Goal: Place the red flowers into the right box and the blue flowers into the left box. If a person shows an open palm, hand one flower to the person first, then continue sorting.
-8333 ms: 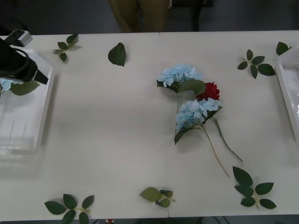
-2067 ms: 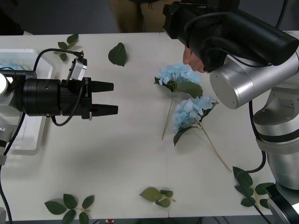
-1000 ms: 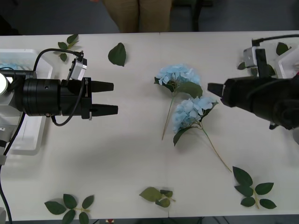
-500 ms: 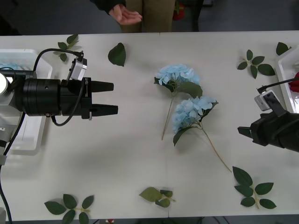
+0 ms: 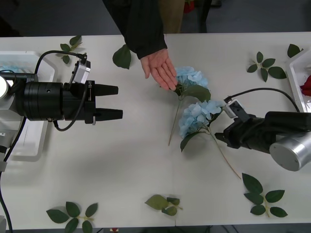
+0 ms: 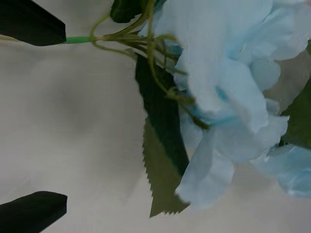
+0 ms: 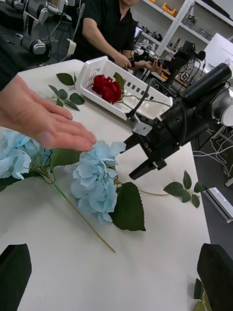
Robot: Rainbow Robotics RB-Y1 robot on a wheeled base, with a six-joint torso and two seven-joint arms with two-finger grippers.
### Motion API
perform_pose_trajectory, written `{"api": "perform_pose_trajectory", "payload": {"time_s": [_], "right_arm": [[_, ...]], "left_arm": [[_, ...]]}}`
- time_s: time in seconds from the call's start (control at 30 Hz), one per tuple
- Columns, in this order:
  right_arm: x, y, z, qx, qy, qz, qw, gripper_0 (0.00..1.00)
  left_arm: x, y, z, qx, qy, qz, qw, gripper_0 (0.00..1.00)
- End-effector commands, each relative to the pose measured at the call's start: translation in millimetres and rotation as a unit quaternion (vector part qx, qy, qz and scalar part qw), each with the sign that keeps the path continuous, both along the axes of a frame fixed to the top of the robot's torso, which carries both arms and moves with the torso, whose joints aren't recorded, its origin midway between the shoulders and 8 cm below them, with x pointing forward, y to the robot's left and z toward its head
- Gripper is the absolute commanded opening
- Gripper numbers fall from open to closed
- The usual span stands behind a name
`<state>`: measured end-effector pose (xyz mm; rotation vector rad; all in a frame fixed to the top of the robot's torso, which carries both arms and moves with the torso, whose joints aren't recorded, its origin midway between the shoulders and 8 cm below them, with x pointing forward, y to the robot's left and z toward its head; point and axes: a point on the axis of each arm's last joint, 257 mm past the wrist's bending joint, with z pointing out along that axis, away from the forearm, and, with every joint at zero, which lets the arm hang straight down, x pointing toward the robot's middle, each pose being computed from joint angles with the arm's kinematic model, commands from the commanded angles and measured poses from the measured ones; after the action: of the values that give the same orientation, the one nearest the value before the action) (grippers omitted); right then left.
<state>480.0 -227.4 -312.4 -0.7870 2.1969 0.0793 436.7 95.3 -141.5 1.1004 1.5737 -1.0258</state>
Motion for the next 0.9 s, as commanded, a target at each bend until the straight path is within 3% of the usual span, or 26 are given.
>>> {"api": "perform_pose_trajectory", "payload": {"time_s": [0.03,0.37,0.4,0.47,0.5,0.53,0.57,0.9], "right_arm": [[12,25,4,0.002,-0.013,0.018,1.0,0.87],[-1,36,-26,-0.036,0.005,0.051,0.998,0.87],[-1,37,-26,-0.035,0.004,0.052,0.998,0.81],[-1,39,-26,-0.035,0.003,0.052,0.998,0.53],[0,39,-27,-0.035,0.004,0.052,0.998,0.34],[0,39,-27,-0.035,0.003,0.051,0.998,0.23],[1,40,-26,-0.035,0.001,0.05,0.998,0.01],[11,46,-7,0.015,-0.009,0.032,0.999,0.0]], "left_arm": [[-4,-11,13,-0.002,-0.046,-0.018,0.999,1.0],[-4,-11,13,-0.002,-0.046,-0.018,0.999,1.0],[-4,-11,13,-0.002,-0.046,-0.018,0.999,1.0],[-4,-11,13,-0.002,-0.046,-0.018,0.999,1.0],[-4,-11,13,-0.002,-0.046,-0.018,0.999,1.0],[-4,-11,13,-0.002,-0.046,-0.018,0.999,1.0],[-4,-11,13,-0.002,-0.046,-0.018,0.999,1.0],[-4,-11,13,-0.002,-0.046,-0.018,0.999,1.0]]}}
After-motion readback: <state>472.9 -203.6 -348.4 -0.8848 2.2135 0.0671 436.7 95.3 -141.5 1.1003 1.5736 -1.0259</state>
